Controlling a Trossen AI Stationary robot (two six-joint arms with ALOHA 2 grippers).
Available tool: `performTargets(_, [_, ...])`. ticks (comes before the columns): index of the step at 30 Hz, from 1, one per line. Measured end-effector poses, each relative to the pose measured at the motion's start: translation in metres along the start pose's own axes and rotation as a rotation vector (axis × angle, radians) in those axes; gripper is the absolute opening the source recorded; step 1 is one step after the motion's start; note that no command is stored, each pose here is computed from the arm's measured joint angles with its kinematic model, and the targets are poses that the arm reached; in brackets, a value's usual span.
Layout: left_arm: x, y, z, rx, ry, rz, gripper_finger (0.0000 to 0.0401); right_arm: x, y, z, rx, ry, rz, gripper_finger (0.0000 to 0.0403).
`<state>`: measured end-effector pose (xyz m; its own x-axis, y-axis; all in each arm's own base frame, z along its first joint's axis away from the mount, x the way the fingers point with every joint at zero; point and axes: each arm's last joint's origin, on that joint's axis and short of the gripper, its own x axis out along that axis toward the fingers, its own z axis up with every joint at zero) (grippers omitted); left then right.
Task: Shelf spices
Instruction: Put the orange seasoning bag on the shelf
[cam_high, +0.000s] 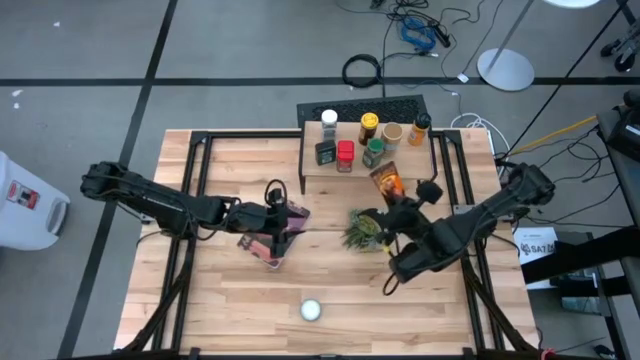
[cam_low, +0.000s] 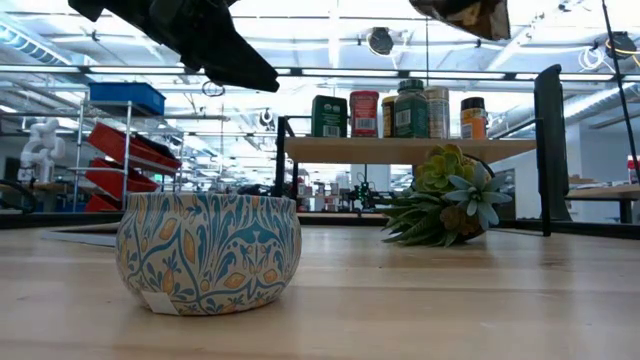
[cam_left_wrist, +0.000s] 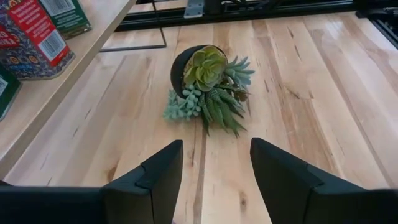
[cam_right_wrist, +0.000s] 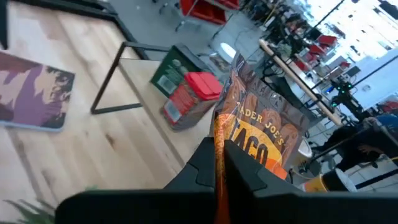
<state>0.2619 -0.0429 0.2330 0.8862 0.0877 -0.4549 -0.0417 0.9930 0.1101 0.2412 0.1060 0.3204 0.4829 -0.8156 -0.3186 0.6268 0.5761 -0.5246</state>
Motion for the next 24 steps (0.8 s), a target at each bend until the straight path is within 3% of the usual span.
performTargets(16, [0.0, 0.0, 0.001, 0.04, -0.006, -0.015, 0.0198, 0.023, -0.032, -0.093, 0.157, -0.265, -0.182, 0.0])
performTargets(24, [0.0, -0.001, 0.001, 0.044, -0.007, -0.018, 0.0198, 0.045, -0.031, -0.133, 0.169, -0.237, -0.24, 0.0])
